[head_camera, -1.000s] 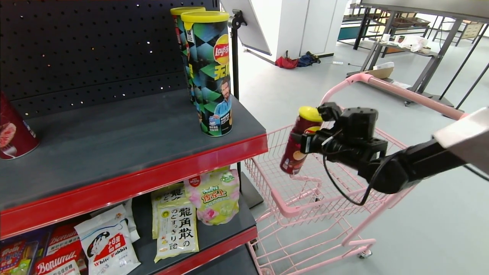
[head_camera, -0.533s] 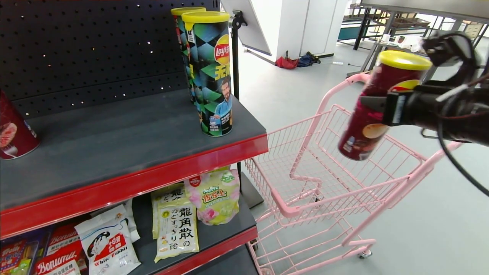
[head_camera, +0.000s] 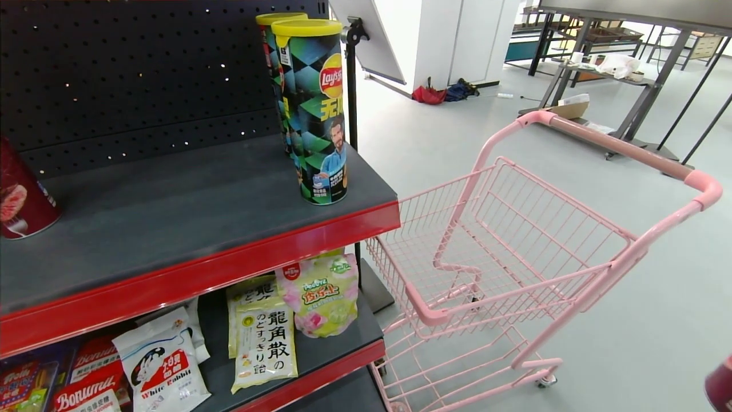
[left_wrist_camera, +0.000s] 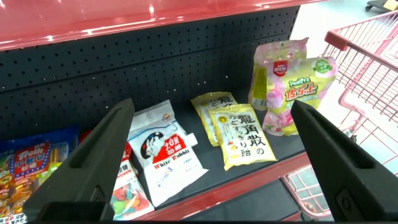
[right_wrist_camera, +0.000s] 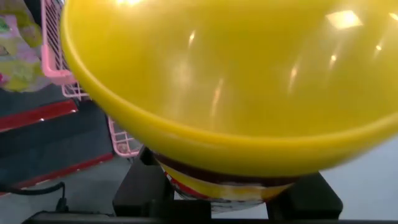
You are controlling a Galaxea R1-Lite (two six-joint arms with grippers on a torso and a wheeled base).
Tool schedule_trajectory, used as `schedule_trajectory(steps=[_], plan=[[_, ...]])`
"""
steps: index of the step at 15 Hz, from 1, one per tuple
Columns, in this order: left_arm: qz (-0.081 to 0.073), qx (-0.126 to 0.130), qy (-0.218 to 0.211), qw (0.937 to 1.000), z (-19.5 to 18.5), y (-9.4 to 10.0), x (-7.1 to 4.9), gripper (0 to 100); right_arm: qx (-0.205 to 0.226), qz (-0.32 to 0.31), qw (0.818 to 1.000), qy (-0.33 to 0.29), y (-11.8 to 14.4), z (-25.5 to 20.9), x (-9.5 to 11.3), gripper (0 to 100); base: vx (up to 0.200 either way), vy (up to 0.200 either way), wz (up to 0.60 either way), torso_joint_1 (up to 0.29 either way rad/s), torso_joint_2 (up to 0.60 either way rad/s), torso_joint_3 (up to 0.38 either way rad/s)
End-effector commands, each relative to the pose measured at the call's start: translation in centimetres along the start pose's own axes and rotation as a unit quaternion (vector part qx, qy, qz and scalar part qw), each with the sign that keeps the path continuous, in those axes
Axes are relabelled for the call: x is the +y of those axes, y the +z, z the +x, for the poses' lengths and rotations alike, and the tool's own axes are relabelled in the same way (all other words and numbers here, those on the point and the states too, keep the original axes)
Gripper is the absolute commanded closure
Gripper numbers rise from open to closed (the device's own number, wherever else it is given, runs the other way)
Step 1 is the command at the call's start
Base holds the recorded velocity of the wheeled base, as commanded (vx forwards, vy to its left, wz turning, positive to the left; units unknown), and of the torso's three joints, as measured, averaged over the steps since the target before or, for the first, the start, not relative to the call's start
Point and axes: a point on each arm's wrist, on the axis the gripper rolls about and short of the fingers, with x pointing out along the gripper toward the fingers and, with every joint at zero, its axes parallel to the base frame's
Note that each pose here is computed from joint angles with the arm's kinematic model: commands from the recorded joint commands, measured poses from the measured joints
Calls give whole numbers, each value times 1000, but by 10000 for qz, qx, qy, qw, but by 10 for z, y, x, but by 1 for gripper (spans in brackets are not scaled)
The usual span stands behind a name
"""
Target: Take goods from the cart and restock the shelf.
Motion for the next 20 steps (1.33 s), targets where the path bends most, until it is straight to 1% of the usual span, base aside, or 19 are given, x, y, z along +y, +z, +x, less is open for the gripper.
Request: schedule_trajectory(steps=[1, 5, 7, 12, 16, 20], plan=[[-2, 8, 7, 10000, 0, 0, 0, 0, -328, 95, 9992, -187, -32, -30, -5, 100, 0, 0, 0, 0, 0, 0], [-2, 0, 7, 10000, 0, 0, 0, 0, -199, 69, 9998, -67, -43, -27, -3, 100, 0, 0, 0, 0, 0, 0], [-2, 0, 7, 10000, 0, 0, 0, 0, -189, 49, 9998, -20, -52, -27, -2, 100, 0, 0, 0, 63, -205, -149], [-2, 0, 7, 10000, 0, 0, 0, 0, -159, 42, 9999, -17, -56, -27, -1, 100, 0, 0, 0, 166, -498, -325], [-2, 0, 7, 10000, 0, 0, 0, 0, -72, 19, 10000, 6, -60, -24, 0, 100, 0, 0, 0, 237, -605, -371], [-2, 8, 7, 10000, 0, 0, 0, 0, -20, -1, 10000, 11, -63, -23, 1, 100, 0, 0, 0, 179, -442, -268]])
